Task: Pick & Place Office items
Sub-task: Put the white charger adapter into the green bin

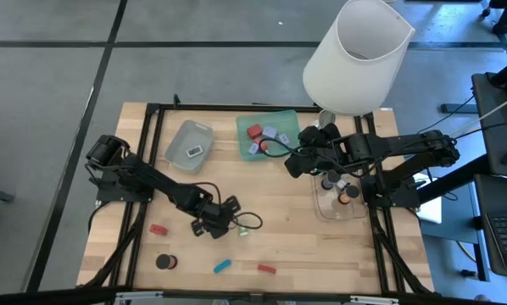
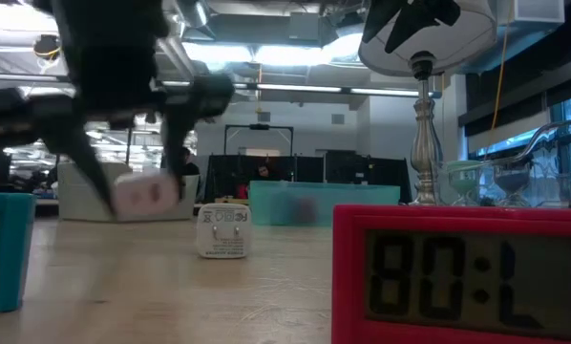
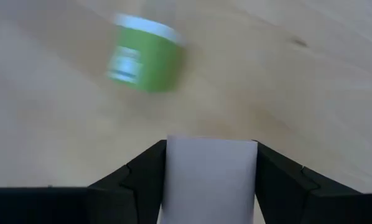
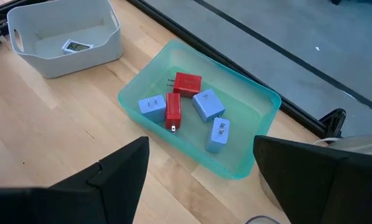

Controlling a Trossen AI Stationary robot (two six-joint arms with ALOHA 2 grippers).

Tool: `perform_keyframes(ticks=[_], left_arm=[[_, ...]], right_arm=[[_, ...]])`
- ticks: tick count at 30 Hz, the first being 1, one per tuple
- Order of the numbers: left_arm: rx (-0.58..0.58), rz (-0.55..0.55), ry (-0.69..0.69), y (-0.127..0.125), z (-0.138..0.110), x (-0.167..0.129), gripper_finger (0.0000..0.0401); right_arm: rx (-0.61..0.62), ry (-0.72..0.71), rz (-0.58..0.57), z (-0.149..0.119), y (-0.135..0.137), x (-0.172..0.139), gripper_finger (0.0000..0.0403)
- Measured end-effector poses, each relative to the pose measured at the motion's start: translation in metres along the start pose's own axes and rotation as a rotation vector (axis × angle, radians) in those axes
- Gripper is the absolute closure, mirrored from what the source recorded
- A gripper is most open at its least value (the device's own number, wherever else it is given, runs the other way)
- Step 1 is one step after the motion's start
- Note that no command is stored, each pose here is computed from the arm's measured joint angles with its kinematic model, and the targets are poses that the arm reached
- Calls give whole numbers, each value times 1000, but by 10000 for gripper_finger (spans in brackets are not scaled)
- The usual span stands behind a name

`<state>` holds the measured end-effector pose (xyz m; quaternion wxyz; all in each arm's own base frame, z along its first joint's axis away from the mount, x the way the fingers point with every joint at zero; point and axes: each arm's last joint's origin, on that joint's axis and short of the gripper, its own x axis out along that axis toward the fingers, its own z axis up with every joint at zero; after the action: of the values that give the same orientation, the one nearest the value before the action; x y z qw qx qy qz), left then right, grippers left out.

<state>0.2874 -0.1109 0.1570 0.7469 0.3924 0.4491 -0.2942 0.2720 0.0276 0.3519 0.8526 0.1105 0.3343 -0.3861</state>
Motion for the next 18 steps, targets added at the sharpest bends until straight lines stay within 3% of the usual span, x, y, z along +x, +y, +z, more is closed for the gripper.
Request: perform_keyframes(ticks=[4,11,18], left_arm=[[-18,151,50,14,7,-9,203],[-83,416,18,53,6,-17,203],[-326,706,-76,111,-25,-30,203]], right_arm=[[-11,5,5,0,0,0,112],[-79,36,41,-1,1,0,112],[-130,35,42,-1,1,0,112]])
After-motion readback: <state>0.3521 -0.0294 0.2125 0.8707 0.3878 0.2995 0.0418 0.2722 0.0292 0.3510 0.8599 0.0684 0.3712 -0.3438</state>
